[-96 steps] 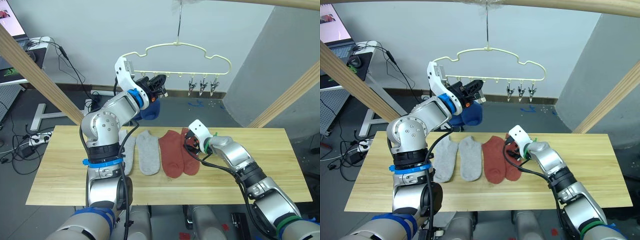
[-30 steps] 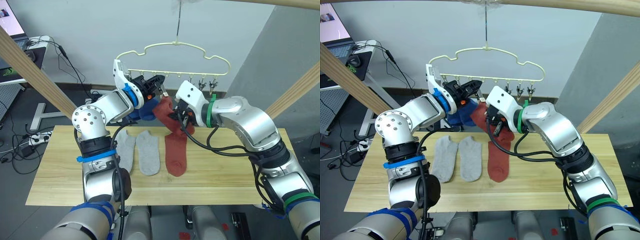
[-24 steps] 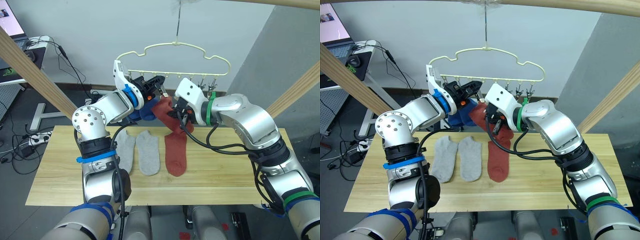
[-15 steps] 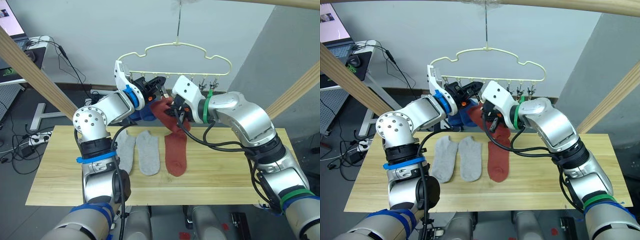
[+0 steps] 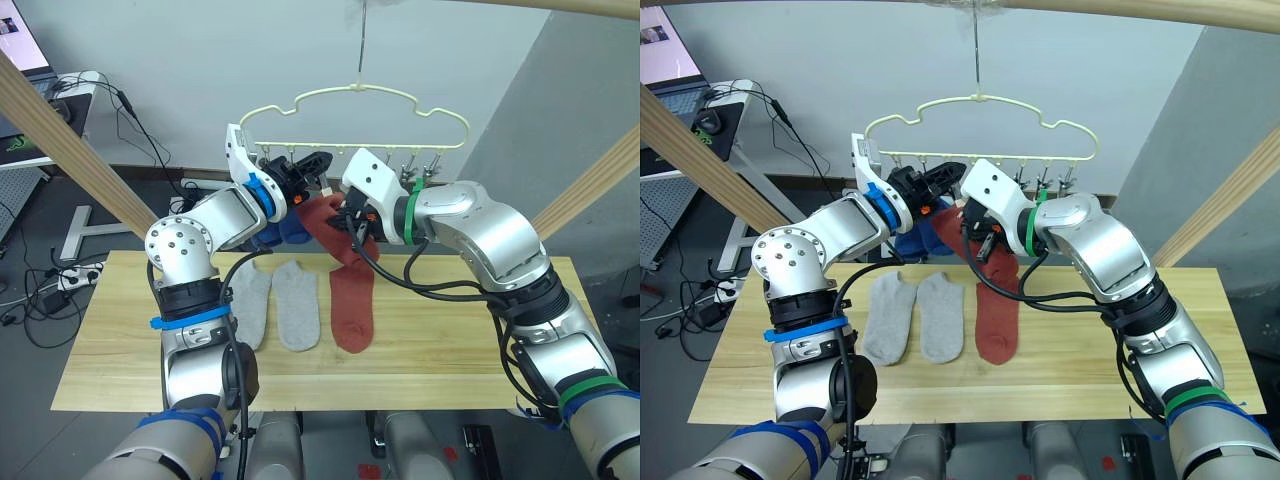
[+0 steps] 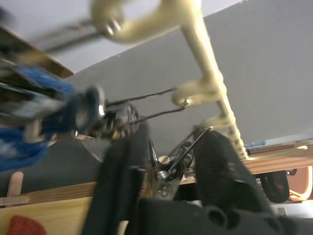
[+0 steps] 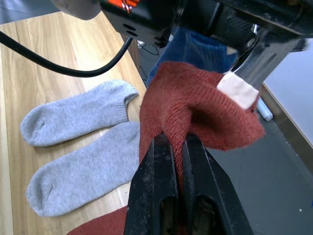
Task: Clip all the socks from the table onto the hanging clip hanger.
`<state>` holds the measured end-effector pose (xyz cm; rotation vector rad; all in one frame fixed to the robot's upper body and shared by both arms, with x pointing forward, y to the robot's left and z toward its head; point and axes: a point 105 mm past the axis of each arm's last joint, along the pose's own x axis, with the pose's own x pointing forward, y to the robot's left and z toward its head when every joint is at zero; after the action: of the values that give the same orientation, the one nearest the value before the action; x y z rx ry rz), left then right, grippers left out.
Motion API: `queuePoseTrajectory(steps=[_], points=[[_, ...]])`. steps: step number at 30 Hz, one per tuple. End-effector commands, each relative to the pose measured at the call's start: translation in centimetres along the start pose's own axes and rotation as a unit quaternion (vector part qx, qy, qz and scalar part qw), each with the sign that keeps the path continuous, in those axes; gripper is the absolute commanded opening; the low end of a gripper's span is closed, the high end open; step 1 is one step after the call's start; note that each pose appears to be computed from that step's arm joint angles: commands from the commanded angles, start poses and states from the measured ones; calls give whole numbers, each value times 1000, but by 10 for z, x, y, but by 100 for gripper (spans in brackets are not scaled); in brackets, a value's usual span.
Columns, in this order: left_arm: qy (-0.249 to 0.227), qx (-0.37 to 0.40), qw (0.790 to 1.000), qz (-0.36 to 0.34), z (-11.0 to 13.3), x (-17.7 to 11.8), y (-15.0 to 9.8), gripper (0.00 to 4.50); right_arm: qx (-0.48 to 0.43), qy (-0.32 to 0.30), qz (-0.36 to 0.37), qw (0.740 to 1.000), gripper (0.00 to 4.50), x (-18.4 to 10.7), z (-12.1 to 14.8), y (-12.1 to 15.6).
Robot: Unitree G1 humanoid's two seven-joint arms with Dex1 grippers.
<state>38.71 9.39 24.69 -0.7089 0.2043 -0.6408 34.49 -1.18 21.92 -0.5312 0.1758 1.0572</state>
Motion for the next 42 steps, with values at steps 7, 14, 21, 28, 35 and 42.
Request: queuePoseTrajectory(steps=[7,14,21,28,35,42], points=[[0,-1,998,-56,4,-7,-19,260,-19,-19,-4,1000,77,-3,12,1],[42,99,991,-82,-7,-20,-30,260,-4,0,-15,1000,244,-5,-7,2],[86,256,958,-100,-30,-56,-24,260,49,23,-23,998,244,-19,-42,23],[72,376,913,-139,-33,-76,-12,260,107,21,-99,989,244,-27,-61,29],[64,436,875,-201,-26,-80,-17,260,190,2,-219,957,244,-28,-76,31],[86,439,856,-259,-10,-82,-28,260,206,-35,-326,922,244,-35,-57,-5]])
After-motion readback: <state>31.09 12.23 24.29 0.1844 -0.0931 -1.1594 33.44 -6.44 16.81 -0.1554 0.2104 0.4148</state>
